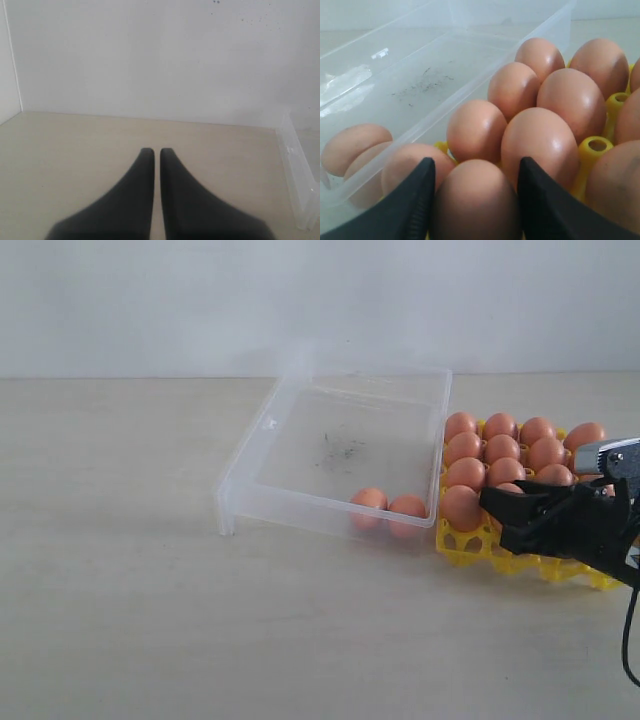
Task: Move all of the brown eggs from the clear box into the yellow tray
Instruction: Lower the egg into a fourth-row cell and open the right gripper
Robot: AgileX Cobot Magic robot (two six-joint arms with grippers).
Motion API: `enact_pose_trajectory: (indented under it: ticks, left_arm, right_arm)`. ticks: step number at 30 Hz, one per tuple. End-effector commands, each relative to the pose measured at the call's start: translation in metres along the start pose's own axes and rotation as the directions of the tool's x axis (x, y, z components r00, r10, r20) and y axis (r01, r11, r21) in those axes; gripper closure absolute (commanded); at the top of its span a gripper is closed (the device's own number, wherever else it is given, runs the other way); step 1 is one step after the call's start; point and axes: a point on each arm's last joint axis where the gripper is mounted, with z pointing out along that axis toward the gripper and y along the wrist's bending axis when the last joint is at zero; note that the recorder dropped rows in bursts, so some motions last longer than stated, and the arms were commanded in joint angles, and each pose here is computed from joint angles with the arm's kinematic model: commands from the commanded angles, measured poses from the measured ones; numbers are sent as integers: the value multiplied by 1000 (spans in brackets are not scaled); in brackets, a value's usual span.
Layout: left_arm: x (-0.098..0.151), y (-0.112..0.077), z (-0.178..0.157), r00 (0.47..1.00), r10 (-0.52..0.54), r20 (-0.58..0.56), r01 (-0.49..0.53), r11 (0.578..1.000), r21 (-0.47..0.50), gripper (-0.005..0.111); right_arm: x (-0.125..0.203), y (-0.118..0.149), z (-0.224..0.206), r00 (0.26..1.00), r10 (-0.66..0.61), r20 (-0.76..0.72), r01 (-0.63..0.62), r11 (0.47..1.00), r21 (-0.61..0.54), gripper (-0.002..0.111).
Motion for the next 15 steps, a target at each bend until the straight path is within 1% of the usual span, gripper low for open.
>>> enact_pose_trajectory:
  ticks: [1, 2, 3, 5, 10, 15]
  left_arm:
    - [1, 0, 0, 1000, -2, -2, 2, 1000, 3, 103]
    - [1, 0, 0, 1000, -2, -2, 2, 1000, 3, 103]
    - [1, 0, 0, 1000, -2, -2, 2, 1000, 3, 103]
    - [1, 0, 0, 1000, -2, -2, 2, 1000, 3, 103]
    - [1, 0, 0, 1000, -2, -2, 2, 1000, 3, 103]
    - [1, 0, 0, 1000, -2, -2, 2, 1000, 3, 103]
  right_arm:
    - [2, 2, 1, 1000, -7, -16, 7, 1000, -28, 70]
    - [2, 2, 1, 1000, -7, -16, 7, 1000, -28, 62]
    - [2, 2, 1, 1000, -7, -16, 7, 1000, -28, 58]
    - [2, 2, 1, 1000, -5, -14, 5, 1000, -21, 51]
    - [0, 0, 0, 1000, -7, -2, 7, 1000, -1, 50]
    - [-19, 2, -4, 997, -44, 57, 43, 999, 15, 50]
